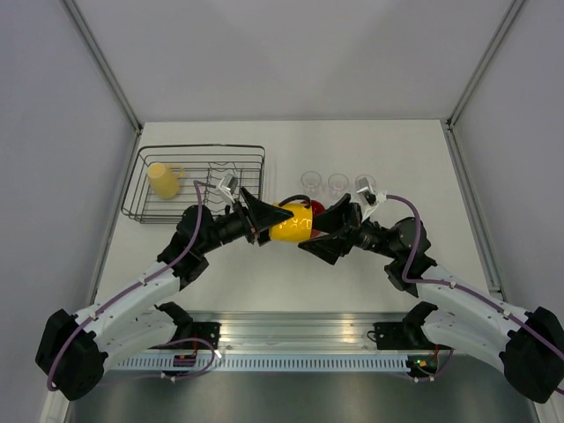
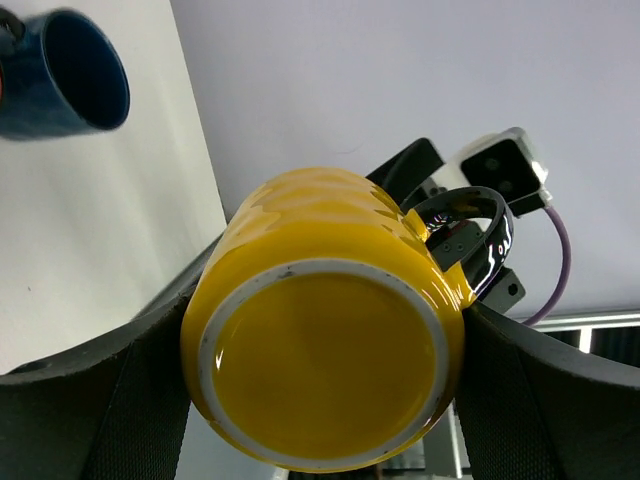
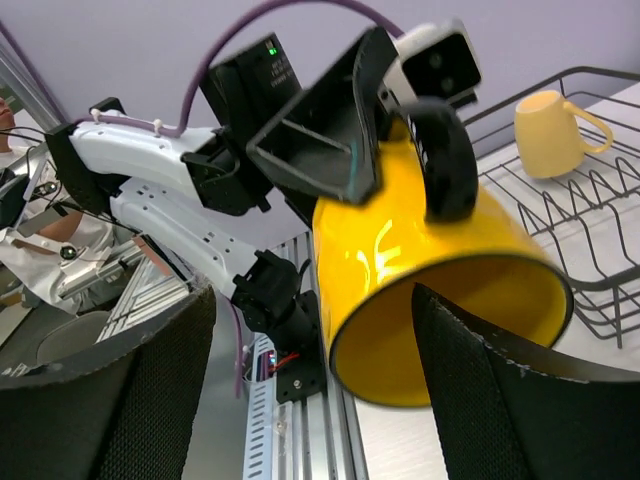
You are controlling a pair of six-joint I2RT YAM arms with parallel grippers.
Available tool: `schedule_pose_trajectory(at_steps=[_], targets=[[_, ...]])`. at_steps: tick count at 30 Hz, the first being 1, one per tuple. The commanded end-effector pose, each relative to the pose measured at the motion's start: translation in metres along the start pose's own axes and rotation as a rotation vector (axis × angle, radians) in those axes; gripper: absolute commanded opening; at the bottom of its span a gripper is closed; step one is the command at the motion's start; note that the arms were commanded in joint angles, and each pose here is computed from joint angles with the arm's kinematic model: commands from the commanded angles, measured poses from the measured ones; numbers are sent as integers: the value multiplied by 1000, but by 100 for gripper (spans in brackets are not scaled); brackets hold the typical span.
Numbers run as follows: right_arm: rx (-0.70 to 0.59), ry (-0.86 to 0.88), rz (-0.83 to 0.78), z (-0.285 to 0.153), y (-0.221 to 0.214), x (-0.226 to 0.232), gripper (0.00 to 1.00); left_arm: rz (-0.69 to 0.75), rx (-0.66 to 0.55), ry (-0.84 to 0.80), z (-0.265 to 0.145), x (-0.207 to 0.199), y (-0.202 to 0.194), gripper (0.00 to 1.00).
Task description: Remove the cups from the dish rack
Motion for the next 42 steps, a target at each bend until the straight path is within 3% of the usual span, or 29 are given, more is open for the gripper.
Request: schedule_pose_trajectory(at_steps=[1,6,17,23,25,26,27,28,30,31,36,42], targets=[[-98,79,-111,10,27,13,82,-106,-46,-143,-1,-30,-9,2],[-74,120,-123,14,24,14,63,-165,-43,-171,2,-36,-17,2],[-83,162,-157,6,16,19,42,-248,-37,-224,0,-39,-26,2],[-78,154,-152,5,14,17,2,-222,0,-235,4,-43,-31,2],[-85,162,-156,5,16,19,0,-197,19,-236,6,-44,-32,2],[-89,168,-162,4,18,22,0,-193,23,-223,7,-43,-32,9],[-92,169,-168,3,20,23,0,-184,20,-217,8,-44,-32,23],[-84,163,-175,3,21,24,0,-165,19,-208,8,-44,-32,54],[-98,160,-208,-1,27,29,0,-143,6,-175,8,-43,-31,78],[-102,147,-219,-2,28,29,1,-130,2,-176,7,-44,-31,96],[-100,-1,-308,-13,38,28,0,-63,-64,-102,4,-40,-28,100],[59,-222,-398,-31,44,21,0,113,-237,37,-14,-41,-13,100]])
Point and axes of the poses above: each gripper's point midway between its finger pads, its own z axis out along the fingers, its own x axis along the line the jaws close on, y = z × x, the point moved 9 cm from there along -z, back along the fingers, and after that the axes turned 6 degrees about -z, right-handed, at the moved point
